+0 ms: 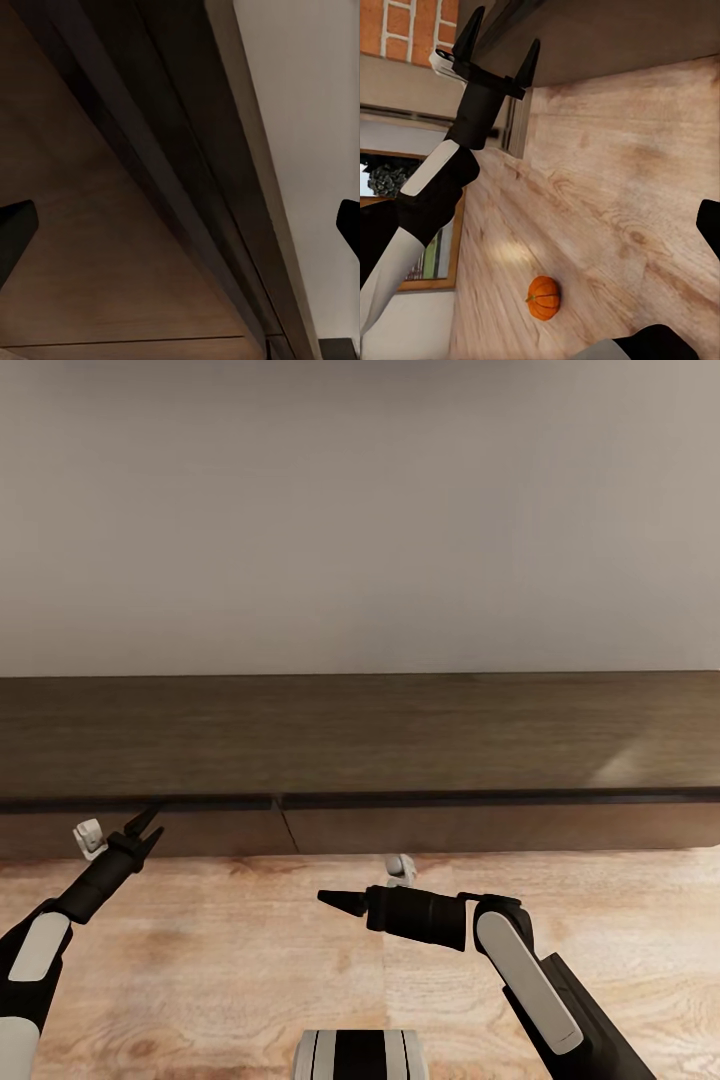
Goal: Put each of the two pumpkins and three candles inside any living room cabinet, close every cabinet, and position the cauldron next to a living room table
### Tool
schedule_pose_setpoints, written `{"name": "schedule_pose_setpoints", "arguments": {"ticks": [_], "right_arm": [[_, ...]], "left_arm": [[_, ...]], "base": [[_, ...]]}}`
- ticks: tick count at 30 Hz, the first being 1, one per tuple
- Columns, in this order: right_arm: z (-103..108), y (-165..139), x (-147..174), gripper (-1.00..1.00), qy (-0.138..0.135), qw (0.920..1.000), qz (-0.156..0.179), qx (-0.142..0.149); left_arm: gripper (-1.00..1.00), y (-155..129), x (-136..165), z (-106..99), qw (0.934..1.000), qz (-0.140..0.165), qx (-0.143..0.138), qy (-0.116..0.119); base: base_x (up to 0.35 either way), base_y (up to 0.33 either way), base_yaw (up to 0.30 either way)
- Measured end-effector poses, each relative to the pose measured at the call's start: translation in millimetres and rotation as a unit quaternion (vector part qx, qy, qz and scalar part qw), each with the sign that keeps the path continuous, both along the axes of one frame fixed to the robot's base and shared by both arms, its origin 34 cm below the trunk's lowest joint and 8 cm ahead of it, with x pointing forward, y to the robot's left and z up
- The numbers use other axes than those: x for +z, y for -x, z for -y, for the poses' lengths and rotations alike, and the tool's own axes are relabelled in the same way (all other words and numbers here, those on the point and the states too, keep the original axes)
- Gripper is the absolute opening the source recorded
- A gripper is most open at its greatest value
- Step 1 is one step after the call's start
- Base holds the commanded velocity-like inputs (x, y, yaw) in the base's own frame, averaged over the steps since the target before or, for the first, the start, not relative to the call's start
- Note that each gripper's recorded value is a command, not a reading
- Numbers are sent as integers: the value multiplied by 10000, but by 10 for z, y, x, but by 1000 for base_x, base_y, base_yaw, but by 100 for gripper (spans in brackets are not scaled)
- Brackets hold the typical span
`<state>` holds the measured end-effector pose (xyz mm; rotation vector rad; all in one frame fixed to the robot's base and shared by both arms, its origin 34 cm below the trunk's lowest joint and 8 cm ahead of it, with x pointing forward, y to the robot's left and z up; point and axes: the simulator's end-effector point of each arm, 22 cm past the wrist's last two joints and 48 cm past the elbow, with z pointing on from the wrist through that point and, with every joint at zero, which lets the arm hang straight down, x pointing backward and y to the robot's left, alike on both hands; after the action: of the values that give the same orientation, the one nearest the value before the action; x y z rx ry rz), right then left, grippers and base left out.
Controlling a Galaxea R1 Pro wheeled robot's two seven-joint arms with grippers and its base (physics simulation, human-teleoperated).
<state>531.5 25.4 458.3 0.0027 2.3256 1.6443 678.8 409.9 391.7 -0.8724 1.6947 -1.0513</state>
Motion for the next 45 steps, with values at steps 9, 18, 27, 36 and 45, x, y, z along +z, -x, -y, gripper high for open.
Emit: {"name": "schedule_pose_setpoints", "arguments": {"ticks": [9,18,27,36,45], "right_arm": [[-4,4,9,100,-16,10000,3,7],[-12,8,30,100,-70,10000,11,22],[-12,8,30,100,-71,10000,11,22],[-12,8,30,100,-71,10000,11,22],[-12,5,31,100,-72,10000,15,16]], "left_arm": [[100,0,4,-1,10000,3,1,-5],[100,0,-1,1,10000,-4,-4,-5],[100,5,-6,1,10000,-10,-4,-4],[100,2,-4,1,10000,-8,-4,-3],[100,4,-3,-7,10000,-10,-3,-11]], "base": [[90,31,0],[37,11,0],[0,0,0],[0,0,0],[0,0,0]]}}
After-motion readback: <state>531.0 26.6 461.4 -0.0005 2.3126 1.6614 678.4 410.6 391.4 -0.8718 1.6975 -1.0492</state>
